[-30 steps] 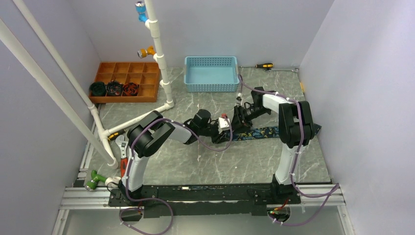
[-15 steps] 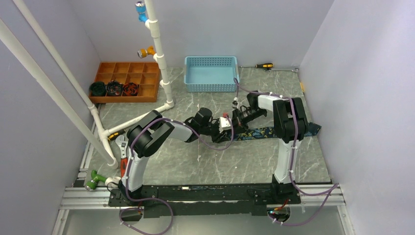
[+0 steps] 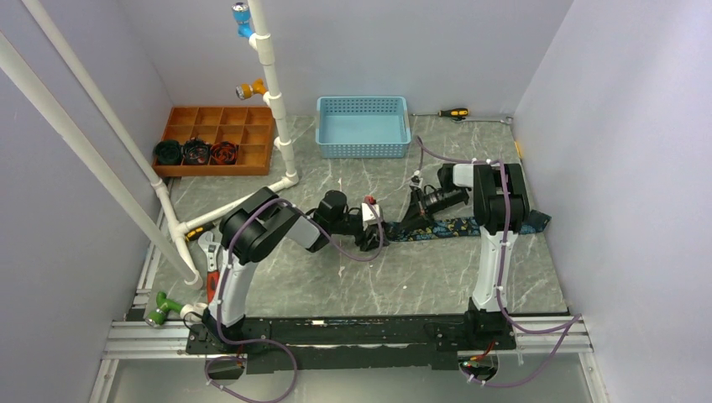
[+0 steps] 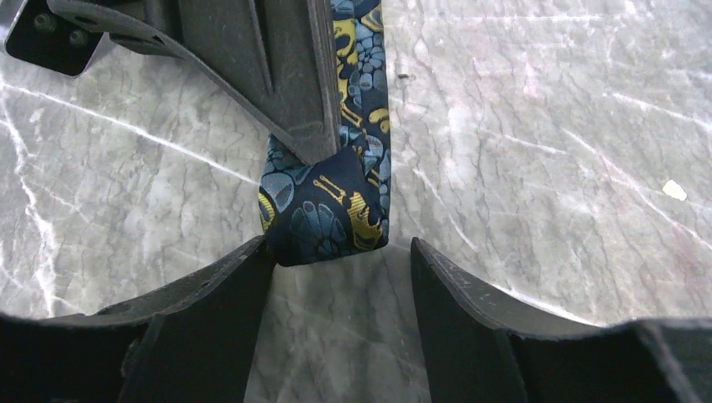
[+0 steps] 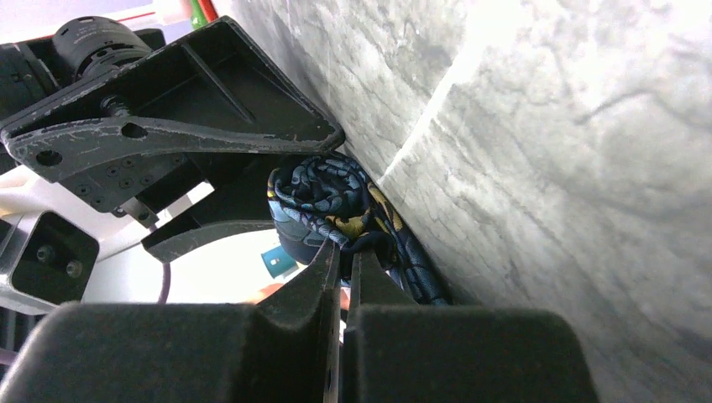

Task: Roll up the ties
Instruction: Roll the tie at the center of the board.

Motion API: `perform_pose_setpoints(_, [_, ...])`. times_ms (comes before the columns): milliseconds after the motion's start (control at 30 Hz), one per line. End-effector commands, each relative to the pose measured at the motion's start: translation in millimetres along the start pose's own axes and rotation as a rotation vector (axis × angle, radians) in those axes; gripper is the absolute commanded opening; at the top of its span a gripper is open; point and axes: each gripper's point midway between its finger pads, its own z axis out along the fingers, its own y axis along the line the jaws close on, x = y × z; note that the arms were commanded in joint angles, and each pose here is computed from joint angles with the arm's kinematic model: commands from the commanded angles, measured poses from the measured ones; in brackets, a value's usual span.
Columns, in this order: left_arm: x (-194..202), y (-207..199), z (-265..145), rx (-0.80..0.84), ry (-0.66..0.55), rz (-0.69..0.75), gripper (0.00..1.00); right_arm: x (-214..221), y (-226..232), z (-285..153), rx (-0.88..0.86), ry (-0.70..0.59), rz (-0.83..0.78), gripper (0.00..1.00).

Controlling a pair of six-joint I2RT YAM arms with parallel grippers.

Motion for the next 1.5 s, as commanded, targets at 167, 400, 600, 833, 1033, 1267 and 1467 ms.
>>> perform_pose_setpoints(167, [51.1, -22.7, 36.4, 0.051, 0.028, -0.154, 0.68, 10.1, -87.8, 4.2, 0.319, 0.039, 0.082, 0.00])
perform_pose_setpoints(400, [74.8, -23.8, 35.8, 0.013, 0.141, -0.195, 0.34, 13.1, -67.8, 7.7, 0.258, 0.031, 0.018, 0.00])
perform_pose_setpoints(600, [100.8, -31.4, -10.6, -0.019, 0.333, -0.168, 0.18, 6.4, -20.4, -0.3, 0.155, -0.021, -0.090, 0.21])
perform_pose_setpoints(833, [107.7, -39.2, -26.5, -0.006, 0.417, -0.179, 0.18, 7.5, 1.5, 6.6, 0.141, -0.013, -0.157, 0.38])
perform_pose_setpoints(1033, [107.3, -40.6, -26.6, -0.001, 0.426, -0.198, 0.18, 2.1, 2.7, 19.9, 0.127, -0.020, -0.162, 0.29])
perform_pose_setpoints(1267, [108.6, -46.1, -29.6, 0.019, 0.429, -0.197, 0.24, -7.4, -18.6, 21.5, 0.218, -0.033, -0.129, 0.00])
perform_pose_setpoints(1467, [81.6, -30.1, -34.0, -0.018, 0.292, -0.174, 0.63, -6.4, -51.6, 18.7, 0.369, -0.013, -0.093, 0.00])
